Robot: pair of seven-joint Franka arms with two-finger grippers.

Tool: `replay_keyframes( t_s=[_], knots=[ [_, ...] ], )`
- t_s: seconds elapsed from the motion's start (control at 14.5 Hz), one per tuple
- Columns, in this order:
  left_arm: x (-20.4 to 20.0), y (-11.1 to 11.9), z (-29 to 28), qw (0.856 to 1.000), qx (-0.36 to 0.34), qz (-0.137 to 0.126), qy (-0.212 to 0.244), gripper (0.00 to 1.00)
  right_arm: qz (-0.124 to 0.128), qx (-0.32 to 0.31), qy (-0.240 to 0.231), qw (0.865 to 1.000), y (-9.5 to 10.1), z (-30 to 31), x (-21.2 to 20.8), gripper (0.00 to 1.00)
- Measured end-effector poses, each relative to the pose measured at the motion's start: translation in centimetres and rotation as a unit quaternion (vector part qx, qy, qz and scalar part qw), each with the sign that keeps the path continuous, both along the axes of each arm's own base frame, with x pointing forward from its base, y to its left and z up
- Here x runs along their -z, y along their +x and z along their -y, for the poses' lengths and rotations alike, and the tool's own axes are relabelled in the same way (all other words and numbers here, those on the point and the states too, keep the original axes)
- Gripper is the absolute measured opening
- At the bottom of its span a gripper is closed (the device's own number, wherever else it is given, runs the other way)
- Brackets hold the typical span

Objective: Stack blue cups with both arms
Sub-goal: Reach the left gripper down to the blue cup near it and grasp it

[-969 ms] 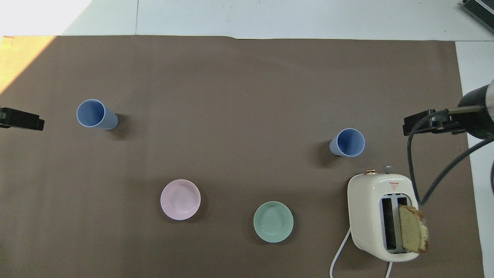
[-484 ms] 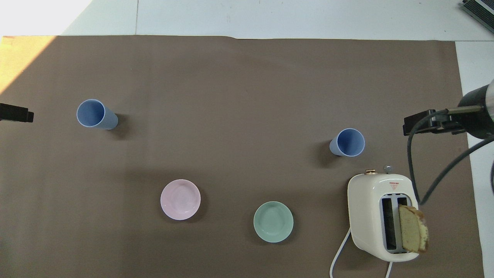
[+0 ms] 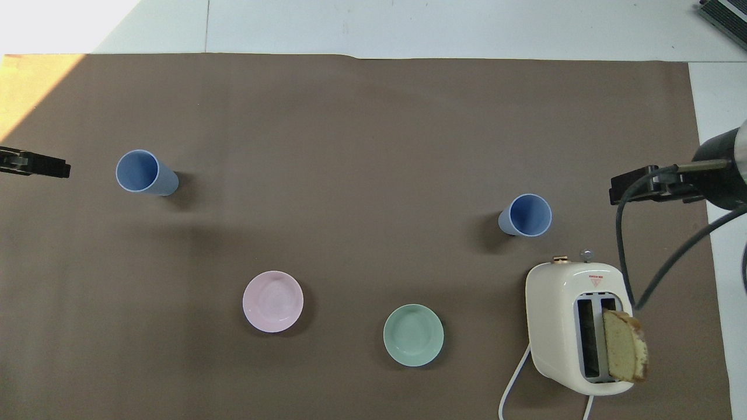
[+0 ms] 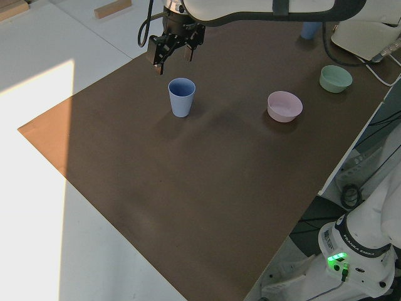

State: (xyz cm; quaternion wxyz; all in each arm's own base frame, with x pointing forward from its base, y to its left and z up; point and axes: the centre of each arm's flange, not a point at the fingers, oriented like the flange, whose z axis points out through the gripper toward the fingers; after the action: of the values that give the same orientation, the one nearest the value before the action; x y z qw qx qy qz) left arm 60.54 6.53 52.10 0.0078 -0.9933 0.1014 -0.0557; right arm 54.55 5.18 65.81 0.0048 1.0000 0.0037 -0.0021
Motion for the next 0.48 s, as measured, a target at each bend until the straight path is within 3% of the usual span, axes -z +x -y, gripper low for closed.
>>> replay_keyframes(
  t_s=[0.35,0.48],
  knots=[
    [6.5,1.9,0.4,0.999,-0.001,-0.040,-0.014,1.00,0.000,0.000,0.000,1.000,0.0,0.0,0.0,1.00],
    [8.8,2.3,0.5,0.999,-0.004,-0.045,-0.022,0.98,0.000,0.000,0.000,1.000,0.0,0.0,0.0,1.00]
  ],
)
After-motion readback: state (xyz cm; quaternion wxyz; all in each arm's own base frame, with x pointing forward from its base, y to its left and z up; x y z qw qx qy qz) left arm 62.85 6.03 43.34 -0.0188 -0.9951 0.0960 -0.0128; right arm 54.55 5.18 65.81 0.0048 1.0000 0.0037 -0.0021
